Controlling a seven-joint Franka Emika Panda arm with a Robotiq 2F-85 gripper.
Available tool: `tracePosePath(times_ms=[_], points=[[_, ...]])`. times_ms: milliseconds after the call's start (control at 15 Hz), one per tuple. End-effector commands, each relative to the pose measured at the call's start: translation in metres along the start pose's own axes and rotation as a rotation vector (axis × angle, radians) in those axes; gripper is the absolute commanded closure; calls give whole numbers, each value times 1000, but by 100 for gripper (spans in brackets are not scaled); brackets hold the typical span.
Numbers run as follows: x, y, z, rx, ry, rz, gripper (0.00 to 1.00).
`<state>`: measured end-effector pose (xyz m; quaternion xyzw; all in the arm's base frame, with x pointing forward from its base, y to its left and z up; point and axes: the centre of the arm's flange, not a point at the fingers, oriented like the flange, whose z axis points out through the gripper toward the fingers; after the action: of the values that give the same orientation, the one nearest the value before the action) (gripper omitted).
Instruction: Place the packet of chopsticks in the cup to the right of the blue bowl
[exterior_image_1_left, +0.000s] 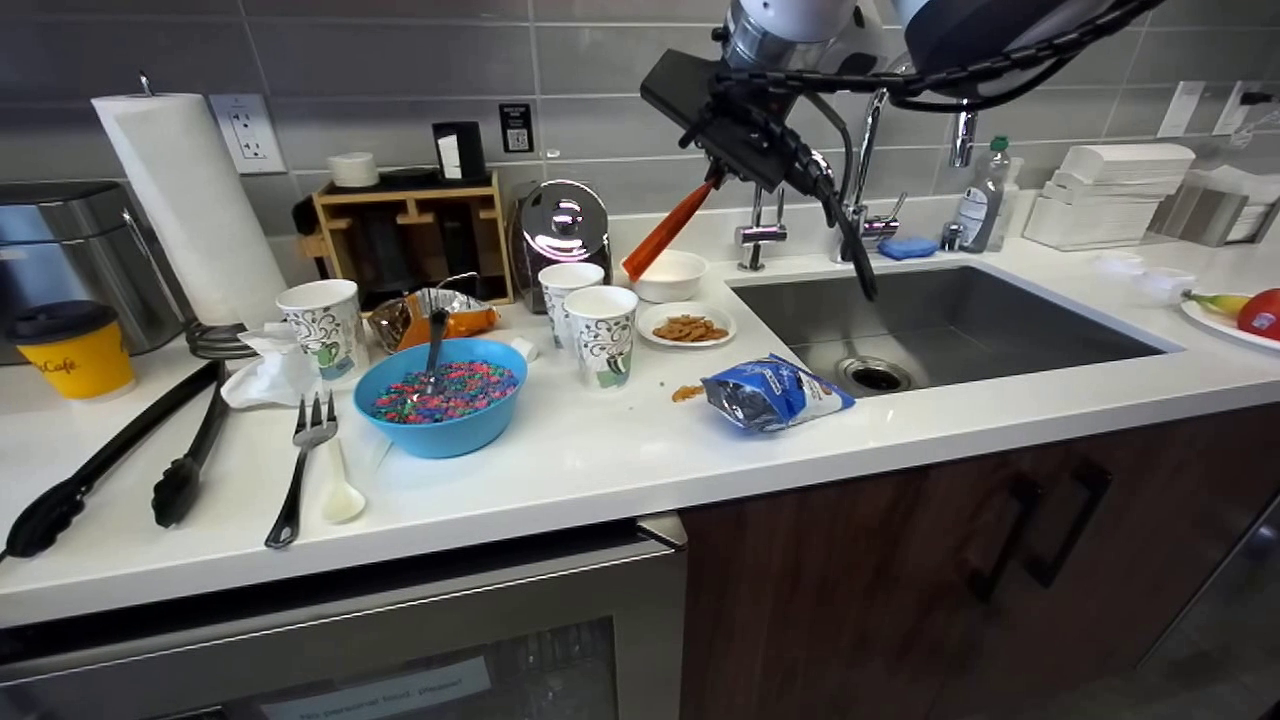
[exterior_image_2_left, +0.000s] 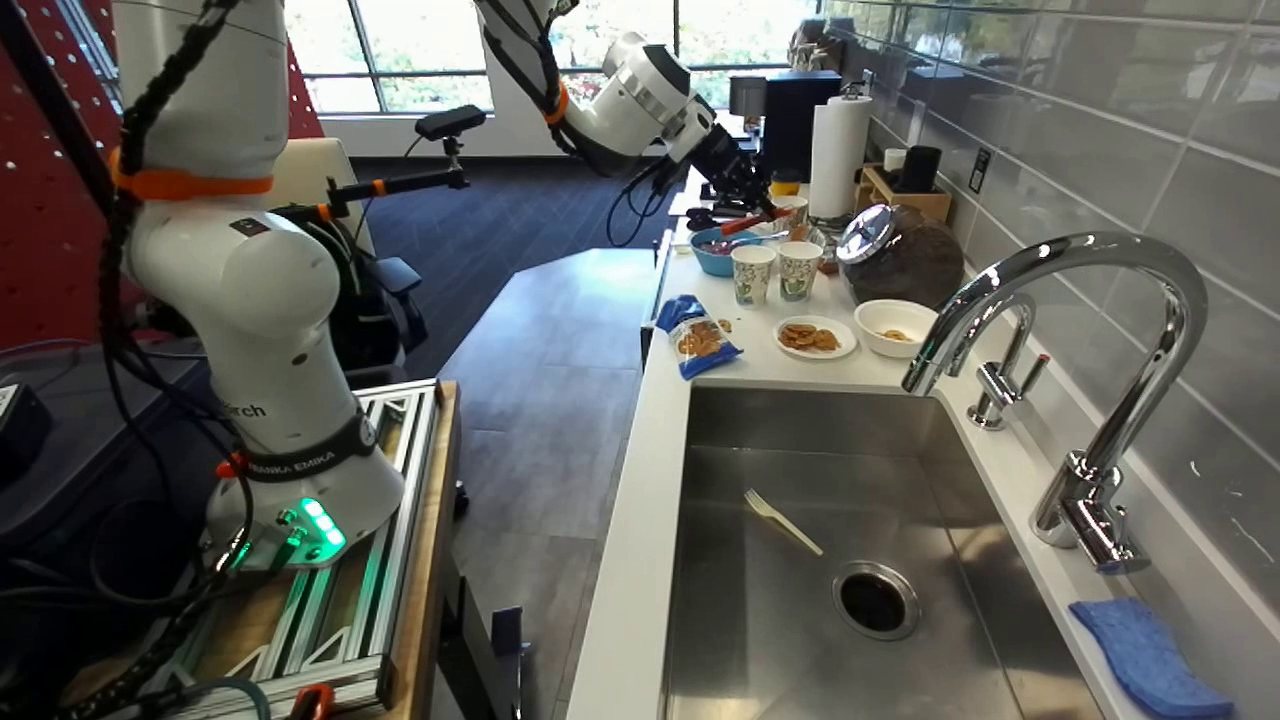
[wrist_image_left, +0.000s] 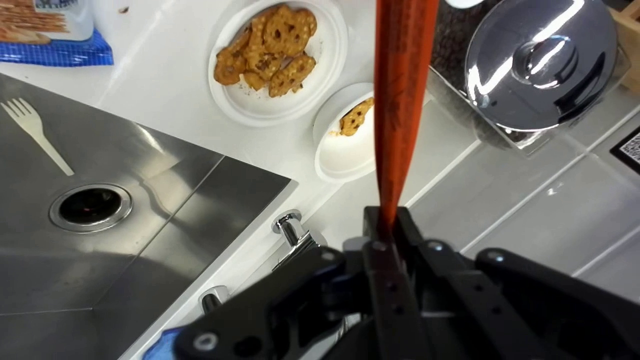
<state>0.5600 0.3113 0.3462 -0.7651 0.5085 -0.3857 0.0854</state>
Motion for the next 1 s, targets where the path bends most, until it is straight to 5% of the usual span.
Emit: tracePosePath(times_ms=[0, 267, 933], points=[[-3, -11, -13, 84, 69, -92, 98], [-14, -21, -31, 207, 216, -236, 98], [-56, -20, -24, 313, 387, -404, 98]])
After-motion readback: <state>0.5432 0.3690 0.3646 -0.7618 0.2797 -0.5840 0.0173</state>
